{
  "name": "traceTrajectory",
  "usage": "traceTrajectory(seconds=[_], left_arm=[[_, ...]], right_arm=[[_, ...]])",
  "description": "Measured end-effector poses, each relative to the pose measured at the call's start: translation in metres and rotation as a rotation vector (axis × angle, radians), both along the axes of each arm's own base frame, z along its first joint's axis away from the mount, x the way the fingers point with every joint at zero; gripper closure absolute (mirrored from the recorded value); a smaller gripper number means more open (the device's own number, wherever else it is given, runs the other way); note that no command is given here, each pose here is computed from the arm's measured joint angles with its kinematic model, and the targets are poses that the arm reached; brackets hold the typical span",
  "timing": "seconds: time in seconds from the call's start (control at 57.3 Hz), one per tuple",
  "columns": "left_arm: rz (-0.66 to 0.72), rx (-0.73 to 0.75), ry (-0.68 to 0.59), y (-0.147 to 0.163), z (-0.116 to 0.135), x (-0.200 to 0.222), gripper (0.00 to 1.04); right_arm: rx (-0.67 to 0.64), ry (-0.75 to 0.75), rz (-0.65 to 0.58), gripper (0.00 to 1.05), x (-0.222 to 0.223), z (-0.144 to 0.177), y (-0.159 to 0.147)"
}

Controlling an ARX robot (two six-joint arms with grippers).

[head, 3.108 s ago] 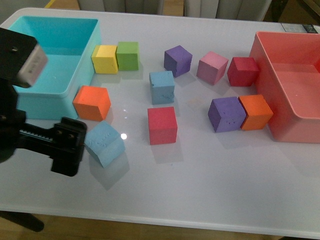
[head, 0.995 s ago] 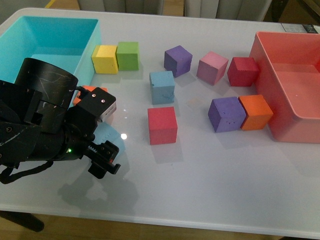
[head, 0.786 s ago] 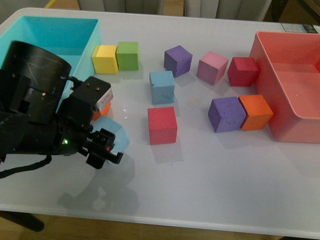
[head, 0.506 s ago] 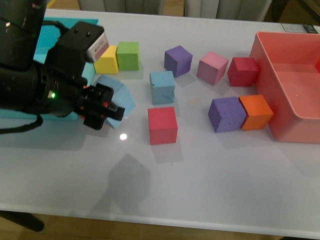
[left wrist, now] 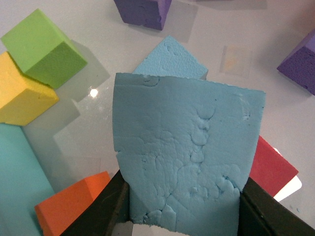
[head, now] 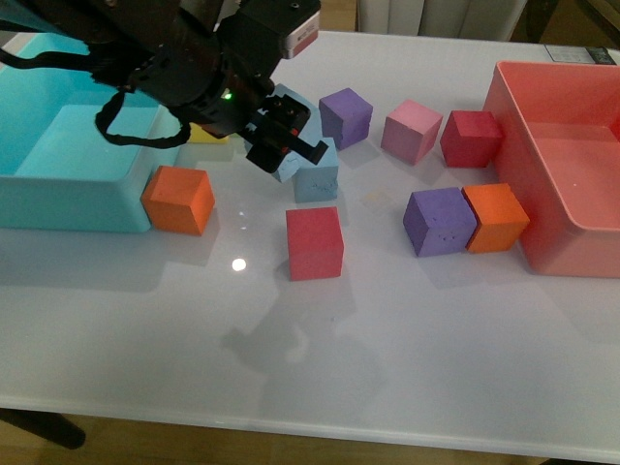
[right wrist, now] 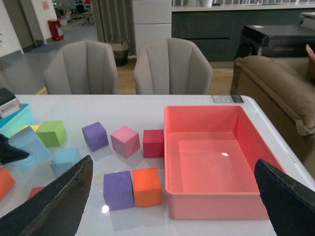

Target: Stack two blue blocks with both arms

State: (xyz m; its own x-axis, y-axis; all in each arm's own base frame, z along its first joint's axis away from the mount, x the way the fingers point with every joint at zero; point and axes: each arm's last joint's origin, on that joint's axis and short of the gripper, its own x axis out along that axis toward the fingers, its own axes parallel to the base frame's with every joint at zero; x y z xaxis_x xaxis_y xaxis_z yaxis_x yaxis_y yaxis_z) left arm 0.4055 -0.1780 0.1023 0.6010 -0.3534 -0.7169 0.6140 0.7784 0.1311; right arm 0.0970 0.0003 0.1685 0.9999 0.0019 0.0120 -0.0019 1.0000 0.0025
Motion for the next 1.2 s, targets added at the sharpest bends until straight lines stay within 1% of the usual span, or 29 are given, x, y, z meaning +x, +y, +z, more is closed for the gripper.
traceTrajectory(seconds=[0.314, 0.489, 0.838, 1.03, 1.065, 1.153, 1.205], left_arm=[[-0.044, 0.002, -0.009, -0.024, -0.003, 0.034, 0.65], [-0.052, 0.013, -0.004, -0.03, -0.013, 0.048, 0.65], [-0.069, 0.042, 0.024, -0.035, -0.035, 0.057, 0.65], [-0.067, 0.045, 0.022, -0.035, -0.038, 0.06, 0.65], [-0.064, 0.044, 0.022, -0.035, -0.038, 0.06, 0.63], [-0.068, 0.04, 0.021, -0.035, -0.038, 0.06, 0.48], [-0.07, 0.039, 0.022, -0.035, -0.038, 0.06, 0.4]], right_arm=[[0.0, 0.0, 0.0, 0.09, 0.0, 0.0, 0.0], [0.0, 0.0, 0.0, 0.09, 0.0, 0.0, 0.0], [0.0, 0.0, 0.0, 0.09, 0.0, 0.0, 0.0], [0.0, 0.0, 0.0, 0.09, 0.0, 0.0, 0.0], [0.0, 0.0, 0.0, 0.09, 0.0, 0.0, 0.0], [0.0, 0.0, 0.0, 0.09, 0.0, 0.0, 0.0], [0.0, 0.0, 0.0, 0.09, 0.0, 0.0, 0.0]])
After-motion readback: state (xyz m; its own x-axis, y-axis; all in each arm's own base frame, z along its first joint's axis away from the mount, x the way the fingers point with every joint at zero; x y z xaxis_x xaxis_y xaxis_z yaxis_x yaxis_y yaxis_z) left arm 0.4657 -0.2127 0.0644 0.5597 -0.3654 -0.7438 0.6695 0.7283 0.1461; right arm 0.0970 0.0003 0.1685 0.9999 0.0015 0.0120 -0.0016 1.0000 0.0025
